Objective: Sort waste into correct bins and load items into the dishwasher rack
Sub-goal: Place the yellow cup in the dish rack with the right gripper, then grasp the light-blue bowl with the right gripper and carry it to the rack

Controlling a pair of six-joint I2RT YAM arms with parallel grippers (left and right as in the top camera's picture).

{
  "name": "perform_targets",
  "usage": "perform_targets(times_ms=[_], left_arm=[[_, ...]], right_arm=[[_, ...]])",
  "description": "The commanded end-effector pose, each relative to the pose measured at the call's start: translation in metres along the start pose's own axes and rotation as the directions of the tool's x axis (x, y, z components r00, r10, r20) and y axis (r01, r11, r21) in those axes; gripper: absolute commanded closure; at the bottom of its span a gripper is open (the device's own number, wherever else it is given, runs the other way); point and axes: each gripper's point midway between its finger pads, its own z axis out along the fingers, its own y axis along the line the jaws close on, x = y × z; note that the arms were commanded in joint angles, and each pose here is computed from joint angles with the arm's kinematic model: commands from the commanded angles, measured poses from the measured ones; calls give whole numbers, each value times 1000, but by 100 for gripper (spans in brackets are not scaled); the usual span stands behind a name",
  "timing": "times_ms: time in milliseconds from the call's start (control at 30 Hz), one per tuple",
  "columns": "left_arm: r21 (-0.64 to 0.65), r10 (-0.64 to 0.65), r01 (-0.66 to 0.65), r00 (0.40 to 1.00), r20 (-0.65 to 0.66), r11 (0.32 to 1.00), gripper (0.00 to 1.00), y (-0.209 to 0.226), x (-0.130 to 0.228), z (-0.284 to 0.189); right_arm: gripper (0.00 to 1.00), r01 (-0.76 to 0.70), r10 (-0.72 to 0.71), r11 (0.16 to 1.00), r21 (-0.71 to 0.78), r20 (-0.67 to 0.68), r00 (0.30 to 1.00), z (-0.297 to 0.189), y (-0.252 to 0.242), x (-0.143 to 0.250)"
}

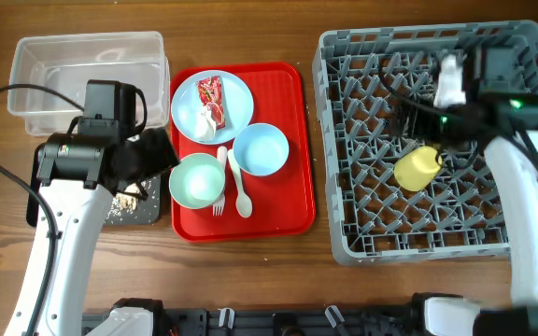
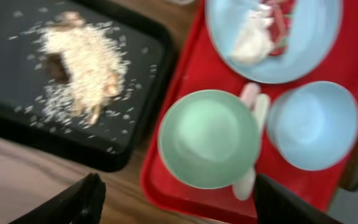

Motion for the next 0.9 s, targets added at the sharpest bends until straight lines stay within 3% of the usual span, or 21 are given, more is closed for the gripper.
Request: perform_targets(times_ms=[0, 67, 167, 233, 300, 433, 533, 567, 633, 700, 833, 867], left_arm=[[-122, -103, 109, 993, 54, 986, 22, 24, -5, -3], [-122, -124, 130, 991, 57, 984, 21, 24, -5, -3], [-216, -231, 250, 967, 111, 944, 14, 45, -5, -7], [-218, -235, 256, 965, 115, 942, 13, 45, -5, -7], [-217, -235, 255, 965, 115, 942, 11, 45, -5, -7], [-216, -235, 255, 965, 117, 942, 9, 45, -6, -7], [-216, -235, 255, 965, 117, 942, 9, 45, -6, -7], [-216, -235, 255, 965, 116, 942, 9, 45, -6, -7], [-217, -234, 255, 965, 116, 942, 8, 45, -6, -7], [-218, -234, 254, 965, 114, 942, 8, 45, -5, -7], [-218, -234, 254, 965, 114, 942, 8, 45, -5, -7], [-218, -234, 254, 965, 114, 942, 8, 45, -5, -7]], right_arm=[[2, 246, -205, 933, -261, 173, 963, -40, 96, -9], [4, 353, -317, 894, -276, 170, 933, -22, 139, 2], [9, 422, -414, 869, -260, 86, 906, 21, 176, 28], [11, 432, -436, 879, -203, 26, 900, 54, 185, 41], [11, 359, -363, 930, -73, -53, 930, 100, 182, 52], [18, 277, -273, 961, -13, -206, 940, 165, 172, 84], [26, 200, -171, 974, 102, -244, 955, 193, 151, 93], [31, 181, -148, 977, 116, -252, 956, 198, 149, 96], [52, 164, -127, 978, 127, -260, 957, 204, 147, 98], [60, 135, -84, 978, 159, -289, 954, 211, 139, 108], [93, 108, -59, 980, 165, -279, 959, 209, 139, 105], [96, 100, -55, 981, 163, -257, 965, 204, 138, 97]])
